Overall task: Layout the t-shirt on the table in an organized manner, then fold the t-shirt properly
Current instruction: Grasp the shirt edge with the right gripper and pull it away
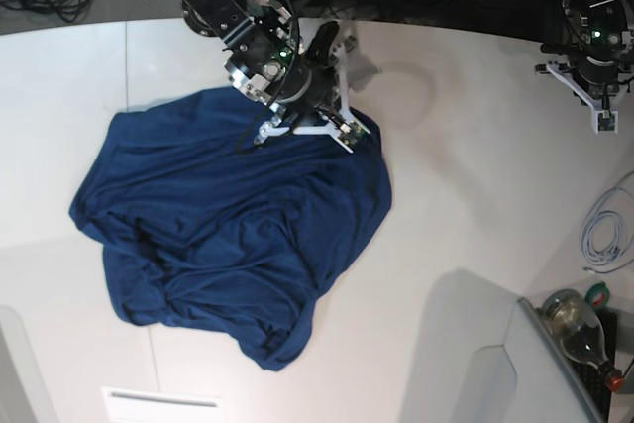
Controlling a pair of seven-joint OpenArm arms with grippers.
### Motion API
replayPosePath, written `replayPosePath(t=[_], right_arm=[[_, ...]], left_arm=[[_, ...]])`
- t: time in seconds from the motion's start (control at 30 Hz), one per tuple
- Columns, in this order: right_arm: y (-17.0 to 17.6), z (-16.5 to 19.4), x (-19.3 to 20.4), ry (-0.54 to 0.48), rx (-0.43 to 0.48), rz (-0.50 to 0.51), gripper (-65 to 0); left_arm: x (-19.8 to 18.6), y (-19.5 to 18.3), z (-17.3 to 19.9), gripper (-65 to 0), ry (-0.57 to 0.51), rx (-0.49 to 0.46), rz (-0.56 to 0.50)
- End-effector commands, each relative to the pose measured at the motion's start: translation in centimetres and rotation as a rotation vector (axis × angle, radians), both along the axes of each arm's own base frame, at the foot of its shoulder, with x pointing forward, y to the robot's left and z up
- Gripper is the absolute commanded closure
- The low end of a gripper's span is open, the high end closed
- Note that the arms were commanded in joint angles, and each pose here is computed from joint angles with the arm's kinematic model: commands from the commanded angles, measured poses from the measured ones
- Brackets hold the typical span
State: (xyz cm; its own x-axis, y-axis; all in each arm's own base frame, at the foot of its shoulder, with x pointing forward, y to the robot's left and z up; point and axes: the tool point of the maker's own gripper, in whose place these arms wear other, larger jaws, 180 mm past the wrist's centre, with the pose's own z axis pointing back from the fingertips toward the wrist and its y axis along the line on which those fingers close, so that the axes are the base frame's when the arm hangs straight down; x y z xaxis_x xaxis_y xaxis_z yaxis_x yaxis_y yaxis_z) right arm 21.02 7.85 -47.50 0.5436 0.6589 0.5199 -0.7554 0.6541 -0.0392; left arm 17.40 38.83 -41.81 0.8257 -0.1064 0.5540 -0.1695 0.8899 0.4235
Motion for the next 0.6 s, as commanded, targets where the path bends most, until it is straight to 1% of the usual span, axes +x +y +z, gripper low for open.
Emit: replayPosePath(t=[0.0,0.07,0.1,0.23,0.33,0.37,0.4,0.43,0.47,0.5,0.53,0.57], right_arm=[[1.1,1.2,0.8,-0.03,0.045,-0.001,-22.8],[1.1,1.1,0.7,-0.027,0.044,-0.001,-30.3],[1.1,0.9,0.6,-0.023,0.041,-0.001,-31.2],[0.5,0.1,0.9,-0.009,0.016,-0.003,-31.1],[-0.2,-1.6,0.5,0.03,-0.025,0.0,-30.9],[-0.3,-1.9,0.3,0.039,-0.031,-0.001,-29.6],[-0.2,-2.0,0.4,0.042,-0.031,-0.004,-25.1],[-0.4,-2.2,0.3,0.048,-0.036,-0.005,-17.7],[-0.3,-2.3,0.2,0.052,-0.037,-0.005,-8.6],[-0.3,-2.3,0.1,0.055,-0.039,-0.005,-1.5],[-0.2,-2.2,0.0,0.056,-0.035,-0.005,0.0],[-0.1,-1.9,-0.2,0.05,-0.027,-0.005,-0.6]], left_arm=[[0.4,0.7,1.1,0.0,-0.024,0.032,-0.007],[0.3,0.8,1.0,0.0,-0.02,0.031,-0.003],[0.3,0.8,1.0,0.0,-0.02,0.031,-0.003],[0.3,0.8,1.0,0.0,-0.02,0.031,-0.003],[0.3,0.8,1.0,0.0,-0.02,0.031,-0.003],[0.3,0.8,1.0,0.0,-0.02,0.031,-0.003],[0.3,0.8,1.0,0.0,-0.022,0.031,-0.003],[0.4,0.8,1.1,0.0,-0.023,0.031,-0.003],[0.4,0.8,1.1,0.0,-0.023,0.031,-0.003],[0.5,0.8,1.1,0.0,-0.025,0.031,-0.003],[0.5,0.8,1.1,0.0,-0.026,0.031,-0.003],[0.6,0.8,1.1,0.0,-0.028,0.031,-0.003]])
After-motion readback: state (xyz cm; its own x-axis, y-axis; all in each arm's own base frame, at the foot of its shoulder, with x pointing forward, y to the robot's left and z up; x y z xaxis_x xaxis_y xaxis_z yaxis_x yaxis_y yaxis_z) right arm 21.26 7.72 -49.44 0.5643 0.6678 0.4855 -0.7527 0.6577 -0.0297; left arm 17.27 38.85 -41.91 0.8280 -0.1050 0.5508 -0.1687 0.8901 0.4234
